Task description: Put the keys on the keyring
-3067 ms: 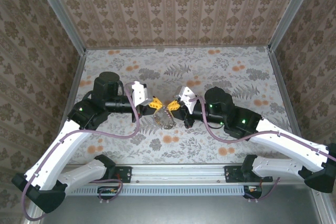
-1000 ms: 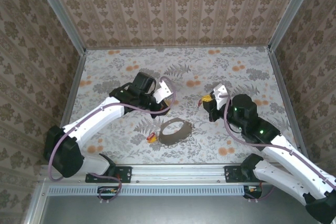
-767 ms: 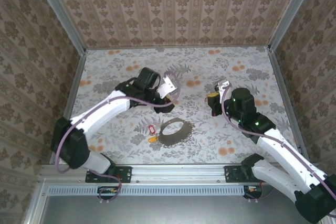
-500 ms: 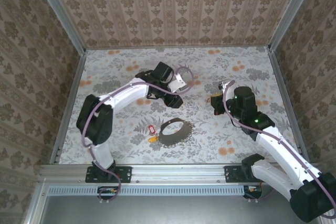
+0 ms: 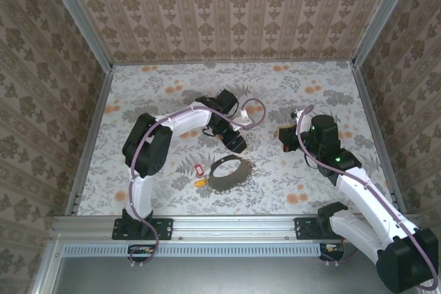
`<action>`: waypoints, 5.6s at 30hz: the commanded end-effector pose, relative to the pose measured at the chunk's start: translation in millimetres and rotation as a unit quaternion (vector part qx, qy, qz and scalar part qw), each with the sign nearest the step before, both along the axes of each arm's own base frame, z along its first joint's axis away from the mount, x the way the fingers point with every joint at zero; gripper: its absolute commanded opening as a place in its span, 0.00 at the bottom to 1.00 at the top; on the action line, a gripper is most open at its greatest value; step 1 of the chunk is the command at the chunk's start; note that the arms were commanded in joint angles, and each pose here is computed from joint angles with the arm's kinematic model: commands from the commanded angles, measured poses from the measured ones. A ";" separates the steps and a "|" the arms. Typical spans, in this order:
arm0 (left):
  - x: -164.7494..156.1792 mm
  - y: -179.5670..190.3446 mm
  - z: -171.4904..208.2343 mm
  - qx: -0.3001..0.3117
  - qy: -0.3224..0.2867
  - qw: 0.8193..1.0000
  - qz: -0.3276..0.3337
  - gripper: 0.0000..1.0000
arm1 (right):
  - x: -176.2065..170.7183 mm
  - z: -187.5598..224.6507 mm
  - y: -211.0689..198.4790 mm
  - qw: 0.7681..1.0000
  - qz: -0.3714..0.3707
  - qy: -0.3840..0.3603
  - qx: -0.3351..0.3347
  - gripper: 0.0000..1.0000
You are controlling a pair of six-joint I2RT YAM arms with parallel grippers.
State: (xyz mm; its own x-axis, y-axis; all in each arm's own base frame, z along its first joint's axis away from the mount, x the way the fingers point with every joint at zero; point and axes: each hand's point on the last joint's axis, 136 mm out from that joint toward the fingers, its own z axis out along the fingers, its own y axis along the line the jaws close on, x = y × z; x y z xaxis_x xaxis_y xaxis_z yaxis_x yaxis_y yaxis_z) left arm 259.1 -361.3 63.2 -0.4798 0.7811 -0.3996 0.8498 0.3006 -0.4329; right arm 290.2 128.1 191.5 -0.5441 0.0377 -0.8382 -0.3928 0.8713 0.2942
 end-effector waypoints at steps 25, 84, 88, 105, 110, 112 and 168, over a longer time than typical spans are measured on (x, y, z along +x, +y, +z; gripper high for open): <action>-22.9 -11.7 -38.9 0.061 -0.014 0.994 -0.084 0.28 | -1.4 0.9 -2.3 1.000 0.001 -0.001 0.027 0.00; 0.8 -8.5 -15.5 0.140 -0.228 0.963 0.017 0.00 | -12.9 16.1 -6.1 0.999 -0.001 -0.024 0.046 0.00; -1.9 -8.7 7.4 0.114 -0.226 0.967 0.028 0.00 | -13.1 14.6 -5.6 0.999 -0.001 -0.021 0.049 0.00; 1.4 -10.9 -23.2 0.137 -0.195 0.971 0.024 0.00 | -13.9 14.6 -5.4 0.998 -0.001 -0.021 0.051 0.00; -12.4 -16.6 -12.5 0.072 -0.114 0.990 0.033 0.05 | -13.0 13.4 -4.6 0.998 0.000 -0.019 0.052 0.00; -15.8 -16.8 -5.1 0.047 -0.089 0.994 0.040 0.13 | -12.6 13.0 -4.4 0.998 0.000 -0.019 0.054 0.00; 9.4 31.8 9.8 0.169 -0.264 0.949 0.039 0.00 | -9.5 7.8 -4.2 0.998 -0.002 -0.015 0.057 0.00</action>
State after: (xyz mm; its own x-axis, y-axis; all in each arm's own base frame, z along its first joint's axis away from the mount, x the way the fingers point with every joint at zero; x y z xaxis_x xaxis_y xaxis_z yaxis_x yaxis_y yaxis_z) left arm 252.4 -353.3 63.3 -0.3619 0.8549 -0.3718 0.9175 0.3973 0.0206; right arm 279.4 121.4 196.7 -0.5254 0.1172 -0.8428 -0.3892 0.8477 0.3605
